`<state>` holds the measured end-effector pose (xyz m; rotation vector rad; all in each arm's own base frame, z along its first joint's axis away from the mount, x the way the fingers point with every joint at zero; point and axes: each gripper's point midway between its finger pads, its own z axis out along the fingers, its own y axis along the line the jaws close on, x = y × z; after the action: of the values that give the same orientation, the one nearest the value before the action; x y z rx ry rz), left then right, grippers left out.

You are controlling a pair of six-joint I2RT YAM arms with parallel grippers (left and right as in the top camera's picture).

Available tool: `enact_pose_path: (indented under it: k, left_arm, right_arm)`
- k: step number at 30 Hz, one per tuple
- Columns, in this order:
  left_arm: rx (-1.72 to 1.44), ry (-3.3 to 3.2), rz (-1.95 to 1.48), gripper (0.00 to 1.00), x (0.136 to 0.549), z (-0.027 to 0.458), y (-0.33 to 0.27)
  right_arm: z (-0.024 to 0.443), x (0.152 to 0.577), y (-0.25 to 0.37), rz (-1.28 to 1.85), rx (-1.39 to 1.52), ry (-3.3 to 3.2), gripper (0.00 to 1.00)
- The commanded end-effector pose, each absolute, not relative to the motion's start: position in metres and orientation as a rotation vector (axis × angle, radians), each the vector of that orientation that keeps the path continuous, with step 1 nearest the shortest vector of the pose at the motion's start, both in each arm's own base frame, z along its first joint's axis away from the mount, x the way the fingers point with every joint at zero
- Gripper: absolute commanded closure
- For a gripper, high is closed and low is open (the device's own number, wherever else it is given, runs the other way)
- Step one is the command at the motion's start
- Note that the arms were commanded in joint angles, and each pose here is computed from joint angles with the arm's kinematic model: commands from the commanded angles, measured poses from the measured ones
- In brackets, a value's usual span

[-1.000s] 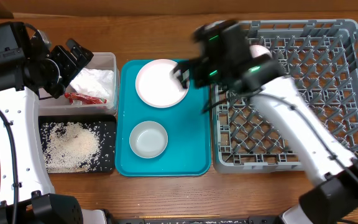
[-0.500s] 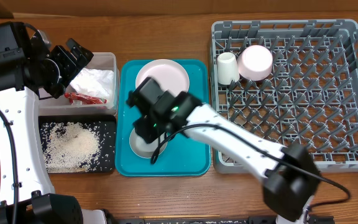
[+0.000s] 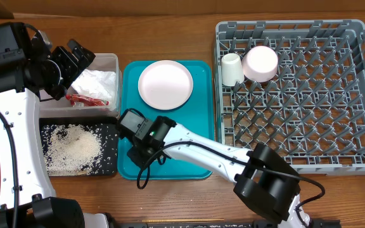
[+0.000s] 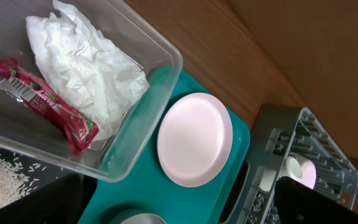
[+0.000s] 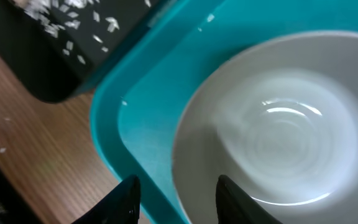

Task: Sort waste into correct bins and load items into the dishwasher
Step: 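Move the right gripper back to the small white bowl on the tray, then grasp the small white bowl rim with the right gripper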

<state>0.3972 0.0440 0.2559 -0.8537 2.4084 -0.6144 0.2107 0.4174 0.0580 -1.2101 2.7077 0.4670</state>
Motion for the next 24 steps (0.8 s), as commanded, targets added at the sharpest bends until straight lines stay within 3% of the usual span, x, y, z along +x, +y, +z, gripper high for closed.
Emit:
enact_pose_path:
  k: [1,8,11,15,19,24]
  left_arm:
    - [-0.847,2.378,-0.61,0.0,0.397,0.268,0.045]
    - [-0.847,2.378,-0.61,0.0,0.397,0.268,0.045]
    - [-0.847,2.378,-0.61,0.0,0.397,0.268,0.045]
    - [-0.847,2.378,-0.61,0.0,0.397,0.268,0.045]
    - [-0.847,2.378,-0.61,0.0,0.397,0.268,0.045]
    - [-0.847,2.378,-0.61,0.0,0.397,0.268,0.045]
  right_arm:
    - [0.045,0.215,0.409,0.377,-1.201,2.712,0.59]
    - [0.032,0.209,0.398,0.347,-1.211,2.746,0.61]
    - [0.032,0.21,0.399,0.35,-1.21,2.742,0.81]
    - [0.037,0.212,0.404,0.368,-1.204,2.725,0.96]
    - [0.065,0.219,0.405,0.39,-1.182,2.708,0.96]
    - [0.135,0.238,0.401,0.48,-1.048,2.64,0.96]
